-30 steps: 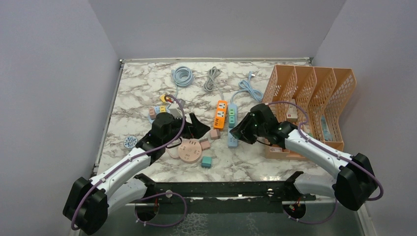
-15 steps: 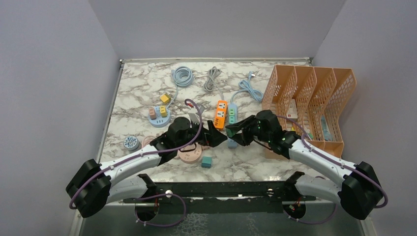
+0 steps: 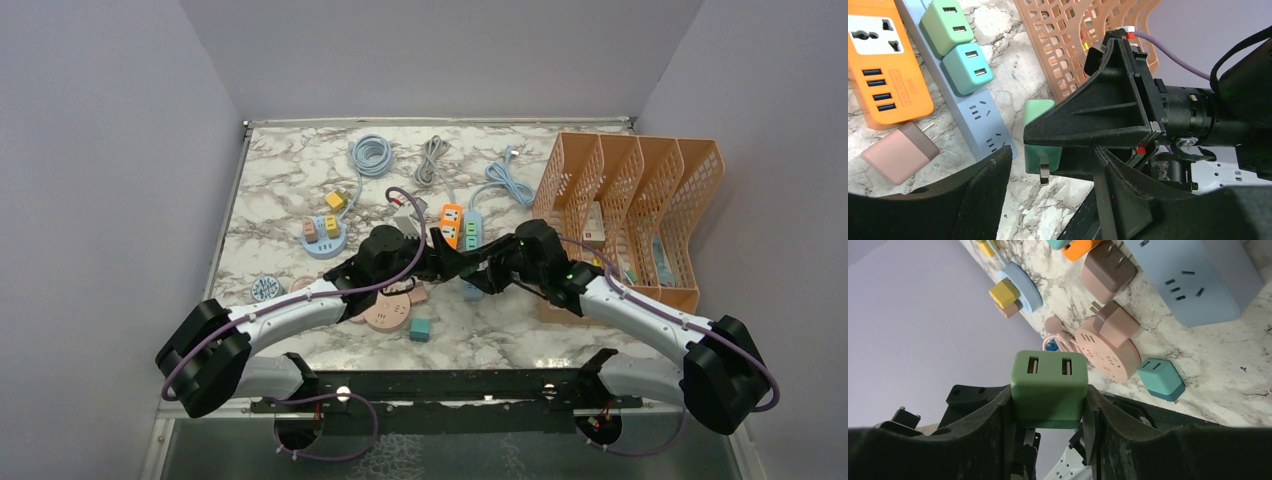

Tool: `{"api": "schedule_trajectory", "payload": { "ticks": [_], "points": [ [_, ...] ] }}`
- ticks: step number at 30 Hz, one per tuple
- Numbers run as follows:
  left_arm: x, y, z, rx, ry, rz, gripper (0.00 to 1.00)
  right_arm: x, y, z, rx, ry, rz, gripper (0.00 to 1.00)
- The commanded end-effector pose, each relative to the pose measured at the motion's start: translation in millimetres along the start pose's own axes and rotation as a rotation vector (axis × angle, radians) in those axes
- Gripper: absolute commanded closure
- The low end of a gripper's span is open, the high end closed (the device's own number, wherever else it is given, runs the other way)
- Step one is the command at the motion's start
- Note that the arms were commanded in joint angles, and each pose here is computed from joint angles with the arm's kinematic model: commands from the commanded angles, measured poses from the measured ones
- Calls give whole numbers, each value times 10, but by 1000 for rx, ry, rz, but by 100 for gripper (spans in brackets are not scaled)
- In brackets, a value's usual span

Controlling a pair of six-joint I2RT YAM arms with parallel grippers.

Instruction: Insert the plug

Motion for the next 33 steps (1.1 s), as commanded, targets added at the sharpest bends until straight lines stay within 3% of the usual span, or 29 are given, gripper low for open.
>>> {"api": "schedule_trajectory", "payload": {
  "ticks": [1,8,13,16,25,29,33],
  "points": [
    [-38,-28,102,-1,-20,-17,39,112,244,-47,-91,64,-20,69],
    [19,33,52,3,-21,-6,32,82,252,-13,-102,40,-3,69],
    [73,108,-47,3,-40,10,48,76,287,-11,-133,35,2,69],
    [69,102,-71,20,-55,19,51,72,306,-8,-142,30,5,69],
    [-26,26,2,26,-81,19,39,116,359,25,-167,79,-44,69],
    [-59,16,8,17,-106,10,47,128,329,51,-155,99,-65,68],
    [-76,24,2,10,-120,16,65,139,287,72,-148,119,-89,65]
  ]
}}
Point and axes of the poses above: each gripper's point midway between its finger pads, its own z axis out along the fingers, its own y axis along the line the jaws close on, x = y × z, the point moved 8 cm from there along -z, back along the fingers, and after that the axes turned 5 degrees about -z, right-handed, at the moved point
